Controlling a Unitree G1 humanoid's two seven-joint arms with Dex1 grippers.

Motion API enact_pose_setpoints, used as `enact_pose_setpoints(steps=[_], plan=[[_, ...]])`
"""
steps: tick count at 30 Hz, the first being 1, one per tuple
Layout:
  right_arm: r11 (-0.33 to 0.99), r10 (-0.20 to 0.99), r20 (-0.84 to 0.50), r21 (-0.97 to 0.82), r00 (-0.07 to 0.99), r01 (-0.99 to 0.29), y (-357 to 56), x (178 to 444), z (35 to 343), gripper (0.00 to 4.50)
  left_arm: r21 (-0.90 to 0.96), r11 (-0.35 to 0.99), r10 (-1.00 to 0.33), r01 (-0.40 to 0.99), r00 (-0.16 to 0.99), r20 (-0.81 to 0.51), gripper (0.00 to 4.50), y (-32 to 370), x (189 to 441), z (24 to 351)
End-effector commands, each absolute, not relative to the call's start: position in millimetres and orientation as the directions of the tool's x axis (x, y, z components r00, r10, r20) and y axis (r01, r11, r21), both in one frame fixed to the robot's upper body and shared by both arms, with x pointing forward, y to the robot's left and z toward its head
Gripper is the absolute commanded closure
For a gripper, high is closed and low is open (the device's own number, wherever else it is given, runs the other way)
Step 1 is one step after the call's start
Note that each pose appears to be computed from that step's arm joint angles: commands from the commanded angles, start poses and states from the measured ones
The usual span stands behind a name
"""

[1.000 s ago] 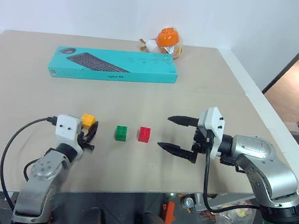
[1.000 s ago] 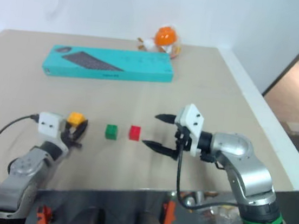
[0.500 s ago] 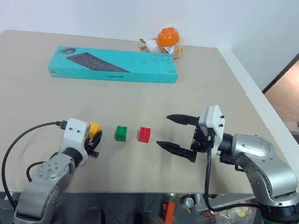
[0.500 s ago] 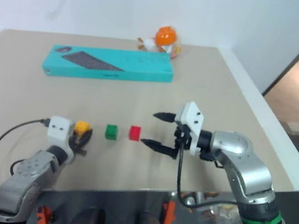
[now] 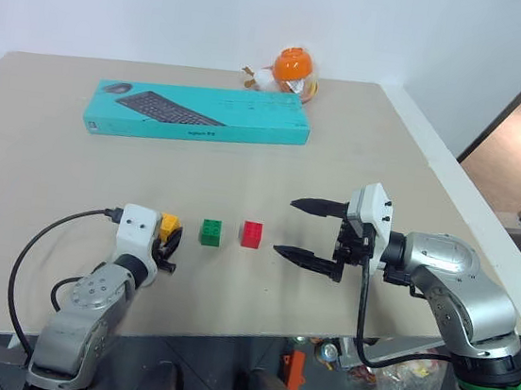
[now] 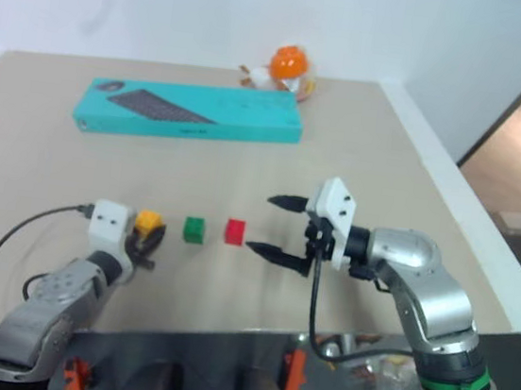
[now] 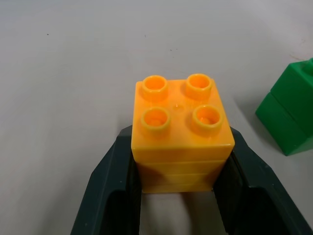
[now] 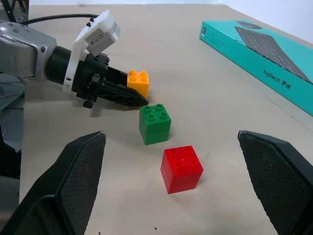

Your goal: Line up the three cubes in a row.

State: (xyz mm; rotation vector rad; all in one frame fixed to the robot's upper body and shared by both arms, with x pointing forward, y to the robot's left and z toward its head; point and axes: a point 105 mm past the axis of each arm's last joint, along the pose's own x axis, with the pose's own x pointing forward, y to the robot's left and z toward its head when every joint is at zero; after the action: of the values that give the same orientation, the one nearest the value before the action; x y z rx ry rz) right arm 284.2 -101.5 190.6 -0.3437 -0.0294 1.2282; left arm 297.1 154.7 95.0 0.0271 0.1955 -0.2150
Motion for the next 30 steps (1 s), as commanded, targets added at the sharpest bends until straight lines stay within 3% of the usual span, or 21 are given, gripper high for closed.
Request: enact_pose_setpoints(steps=[1, 19, 20, 26, 30], plan=[[0.293, 0.927, -0.139, -0.308, 0.347, -0.905, -102.9, 283.4, 198.6, 0.0, 0.025, 0.98, -0.191, 0.197, 0.969, -0.157, 3.15, 155.1, 300.4, 105.2], [0.296, 0.926, -0.144, -0.304, 0.35, -0.906, -104.5, 282.7, 197.5, 0.0, 0.025, 0.985, -0.163, 0.17, 0.97, -0.18, 3.15, 157.0, 302.6, 100.4], [0.296, 0.925, -0.144, -0.305, 0.351, -0.905, -104.5, 282.7, 197.5, 0.0, 0.024, 0.985, -0.161, 0.168, 0.97, -0.18, 2.11, 157.2, 302.7, 100.3], [0.294, 0.927, -0.144, -0.301, 0.348, -0.907, -103.3, 282.0, 196.2, 0.0, 0.033, 0.983, -0.173, 0.181, 0.968, -0.18, 0.07, 156.5, 301.8, 101.1], [0.293, 0.928, -0.14, -0.298, 0.346, -0.908, -102.5, 281.7, 196.1, 0.0, 0.034, 0.98, -0.186, 0.194, 0.968, -0.168, 0.03, 162.0, 297.2, 108.6]])
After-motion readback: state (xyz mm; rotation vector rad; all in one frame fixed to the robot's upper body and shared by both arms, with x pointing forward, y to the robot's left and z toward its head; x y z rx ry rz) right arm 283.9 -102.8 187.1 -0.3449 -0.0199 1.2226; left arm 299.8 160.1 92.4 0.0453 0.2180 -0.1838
